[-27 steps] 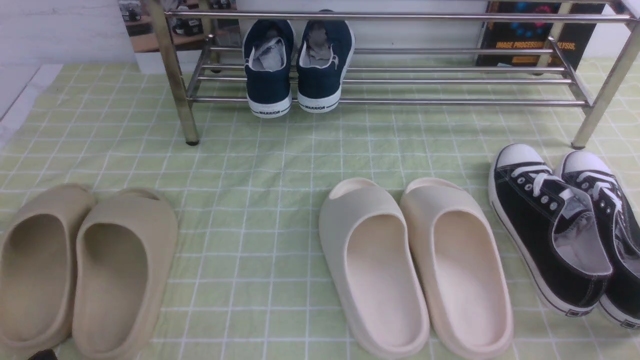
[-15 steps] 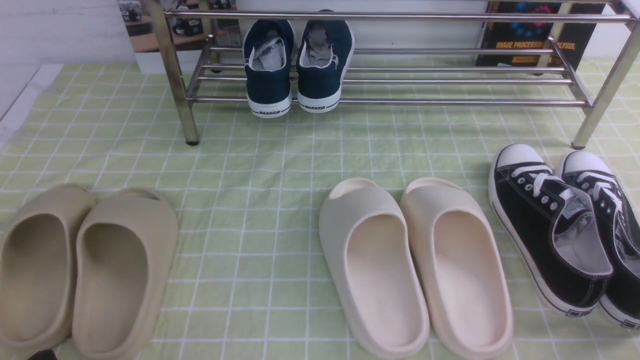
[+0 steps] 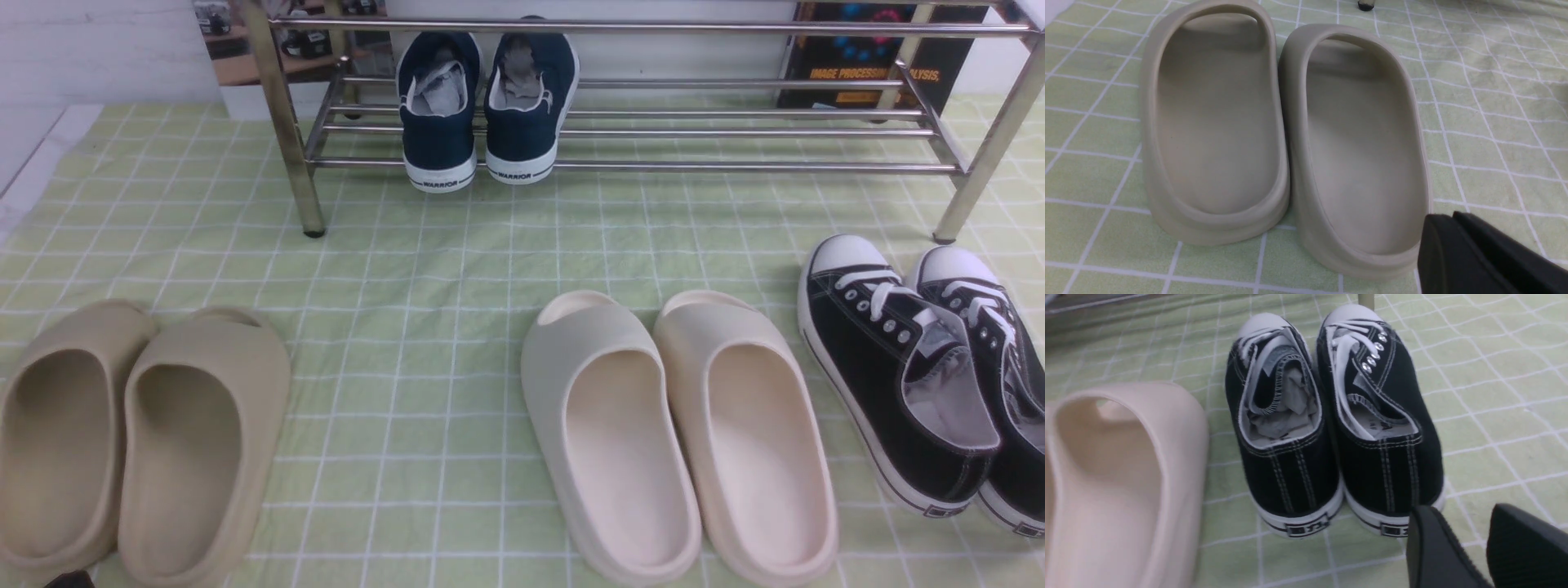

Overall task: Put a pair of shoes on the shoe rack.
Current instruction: Use the right arm to grab the shoe closest to it

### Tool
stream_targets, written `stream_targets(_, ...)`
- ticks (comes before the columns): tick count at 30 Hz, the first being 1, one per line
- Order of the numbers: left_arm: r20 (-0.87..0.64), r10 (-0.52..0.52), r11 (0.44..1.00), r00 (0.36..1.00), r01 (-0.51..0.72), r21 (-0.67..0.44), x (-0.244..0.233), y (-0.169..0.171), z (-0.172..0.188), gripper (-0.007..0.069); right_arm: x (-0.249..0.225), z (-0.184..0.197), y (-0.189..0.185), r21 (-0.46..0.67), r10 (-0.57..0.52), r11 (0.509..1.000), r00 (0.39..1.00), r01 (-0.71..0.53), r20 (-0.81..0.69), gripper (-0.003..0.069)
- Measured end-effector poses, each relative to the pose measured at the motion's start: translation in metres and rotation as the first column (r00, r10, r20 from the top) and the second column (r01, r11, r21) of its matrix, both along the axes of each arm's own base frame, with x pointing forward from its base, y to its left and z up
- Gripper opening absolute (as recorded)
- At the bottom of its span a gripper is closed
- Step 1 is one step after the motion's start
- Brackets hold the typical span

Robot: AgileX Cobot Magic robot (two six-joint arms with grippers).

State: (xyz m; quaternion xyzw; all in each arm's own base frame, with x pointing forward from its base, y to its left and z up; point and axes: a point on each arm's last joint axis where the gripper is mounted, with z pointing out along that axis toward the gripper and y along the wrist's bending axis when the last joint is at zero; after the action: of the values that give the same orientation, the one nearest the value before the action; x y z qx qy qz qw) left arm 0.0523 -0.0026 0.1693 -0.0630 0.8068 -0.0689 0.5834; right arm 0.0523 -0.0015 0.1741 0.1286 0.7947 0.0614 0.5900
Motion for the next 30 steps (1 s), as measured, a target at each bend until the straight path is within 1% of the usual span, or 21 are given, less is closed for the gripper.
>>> stream_targets(2,0.000,0.000,1.000,1.000,0.000,0.000,0.000,0.000,0.000,0.0028,0.000,0.000,0.003,0.089,0.007,0.996,1.000,-0.008,0.009,0.0239)
stream_targets(4,0.000,0.000,1.000,1.000,0.000,0.000,0.000,0.000,0.000,0.0029,0.000,0.001,0.007,0.198,0.015,0.980,1.000,-0.018,0.019,0.0239)
stream_targets(5,0.000,0.000,1.000,1.000,0.000,0.000,0.000,0.000,0.000,0.0028,0.001,0.001,0.009,0.271,0.019,0.962,1.000,-0.025,0.024,0.0239)
stream_targets(6,0.000,0.000,1.000,1.000,0.000,0.000,0.000,0.000,0.000,0.0028,0.001,0.002,0.012,0.363,0.022,0.931,0.999,-0.032,0.032,0.0239)
stream_targets(8,0.000,0.000,1.000,1.000,0.000,0.000,0.000,0.000,0.000,0.0028,0.001,0.003,0.017,0.508,0.025,0.860,0.999,-0.043,0.043,0.0239)
stream_targets(9,0.000,0.000,1.000,1.000,0.000,0.000,0.000,0.000,0.000,0.0028,0.001,0.003,0.017,0.508,0.025,0.860,0.999,-0.043,0.043,0.0239)
stream_targets(10,0.000,0.000,1.000,1.000,0.000,0.000,0.000,0.000,0.000,0.0028,0.001,0.004,0.019,0.582,0.027,0.812,0.998,-0.052,0.052,0.0239)
stream_targets(12,0.000,0.000,1.000,1.000,0.000,0.000,0.000,0.000,0.000,0.0028,0.002,0.008,0.020,0.660,0.013,0.749,0.997,-0.063,0.080,0.0239)
stream_targets(13,0.000,0.000,1.000,1.000,0.000,0.000,0.000,0.000,0.000,0.0028,0.002,0.010,0.020,0.681,0.004,0.729,0.996,-0.065,0.091,0.0239)
stream_targets(14,0.000,0.000,1.000,1.000,0.000,0.000,0.000,0.000,0.000,0.0029,0.002,0.011,0.020,0.694,-0.003,0.717,0.995,-0.067,0.099,0.0239)
stream_targets(17,0.000,0.000,1.000,1.000,0.000,0.000,0.000,0.000,0.000,0.0036,0.003,0.012,0.019,0.704,-0.022,0.707,0.993,-0.066,0.116,0.0239)
stream_targets(19,0.000,0.000,1.000,1.000,0.000,0.000,0.000,0.000,0.000,0.0038,0.003,0.013,0.018,0.705,-0.034,0.707,0.992,-0.065,0.125,0.0239)
stream_targets(21,0.000,0.000,1.000,1.000,0.000,0.000,0.000,0.000,0.000,0.0039,0.003,0.015,0.016,0.686,-0.048,0.725,0.988,-0.065,0.145,0.0239)
stream_targets(26,0.000,0.000,1.000,1.000,0.000,0.000,0.000,0.000,0.000,0.0043,0.002,0.019,0.018,0.549,0.021,0.829,0.986,-0.108,0.163,0.0239)
stream_targets(27,0.000,0.000,1.000,1.000,0.000,0.000,0.000,0.000,0.000,0.0044,0.001,0.027,0.018,0.511,0.034,0.850,0.982,-0.127,0.187,0.0239)
stream_targets(30,0.000,0.000,1.000,1.000,0.000,0.000,0.000,0.000,0.000,0.0047,-0.001,0.067,0.017,0.323,0.074,0.933,0.961,-0.161,0.266,0.0209)
